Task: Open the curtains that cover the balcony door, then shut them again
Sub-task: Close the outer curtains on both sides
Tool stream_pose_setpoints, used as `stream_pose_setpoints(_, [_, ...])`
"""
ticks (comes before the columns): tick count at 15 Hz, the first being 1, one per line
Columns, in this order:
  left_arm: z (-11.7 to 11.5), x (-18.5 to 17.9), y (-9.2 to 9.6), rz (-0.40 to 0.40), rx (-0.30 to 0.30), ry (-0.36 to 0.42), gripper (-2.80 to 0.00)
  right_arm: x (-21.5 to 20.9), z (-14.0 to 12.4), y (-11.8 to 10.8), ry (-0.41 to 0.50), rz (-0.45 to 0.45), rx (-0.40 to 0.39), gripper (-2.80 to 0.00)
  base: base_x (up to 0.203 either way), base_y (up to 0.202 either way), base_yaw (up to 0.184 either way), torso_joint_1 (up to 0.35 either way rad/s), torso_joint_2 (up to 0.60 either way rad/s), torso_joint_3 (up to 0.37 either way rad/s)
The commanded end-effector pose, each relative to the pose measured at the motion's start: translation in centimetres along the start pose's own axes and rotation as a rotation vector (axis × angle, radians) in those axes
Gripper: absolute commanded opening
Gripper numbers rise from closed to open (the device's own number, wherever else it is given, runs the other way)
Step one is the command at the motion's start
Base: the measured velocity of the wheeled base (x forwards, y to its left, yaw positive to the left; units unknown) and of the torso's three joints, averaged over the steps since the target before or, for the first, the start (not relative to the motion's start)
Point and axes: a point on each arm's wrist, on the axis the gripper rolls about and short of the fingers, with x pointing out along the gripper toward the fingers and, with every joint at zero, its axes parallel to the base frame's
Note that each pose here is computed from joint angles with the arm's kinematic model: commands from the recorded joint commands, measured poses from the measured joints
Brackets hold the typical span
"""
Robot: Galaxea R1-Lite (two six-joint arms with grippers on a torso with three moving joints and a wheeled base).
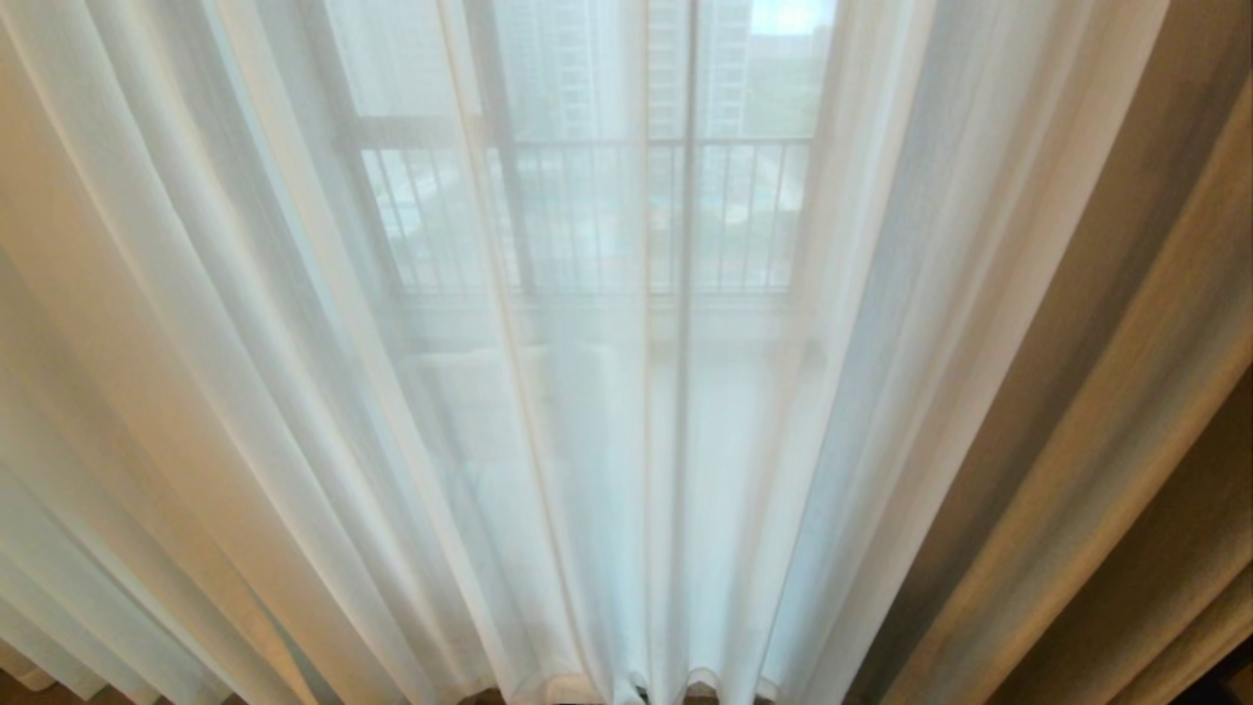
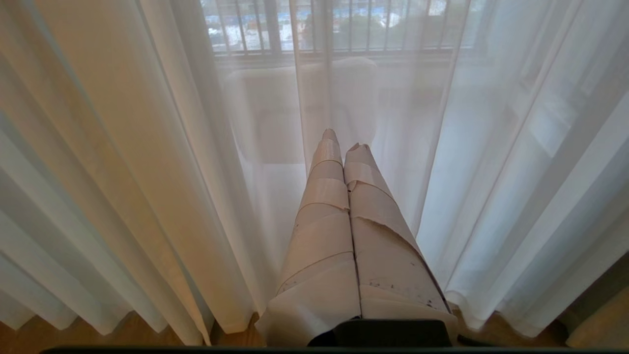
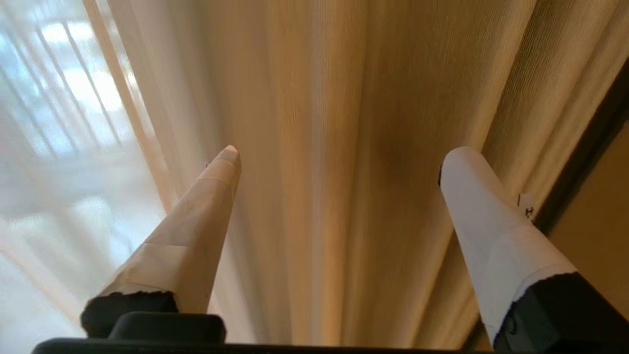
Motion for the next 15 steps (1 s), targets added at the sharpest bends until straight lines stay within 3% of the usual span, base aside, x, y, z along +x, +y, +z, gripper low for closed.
stream_pose_setpoints(1, [0.0, 0.0, 0.0, 0.001, 0.000, -0.001, -2.80, -0.4, -0.8, 0.0, -0.154, 0.023, 0.022, 0.00, 0.000, 0.000, 0.000, 0.000, 0.00, 0.000])
stream_pose_setpoints(4, [0.0, 0.0, 0.0, 0.001, 0.000, -0.001, -2.80, -0.2, -1.6, 0.1, -0.292, 0.137, -0.021, 0.00, 0.000, 0.000, 0.000, 0.000, 0.00, 0.000])
stream_pose_setpoints(10, [0.0, 0.0, 0.0, 0.001, 0.000, -0.001, -2.80, 1.7, -2.2, 0.3, -0.276, 0.121, -0.141, 0.00, 0.000, 0.000, 0.000, 0.000, 0.00, 0.000])
stream_pose_setpoints(15, [0.0, 0.0, 0.0, 0.001, 0.000, -0.001, -2.80, 7.2, -2.6, -0.7, -0.204, 0.043, -0.166, 0.00, 0.000, 0.000, 0.000, 0.000, 0.00, 0.000])
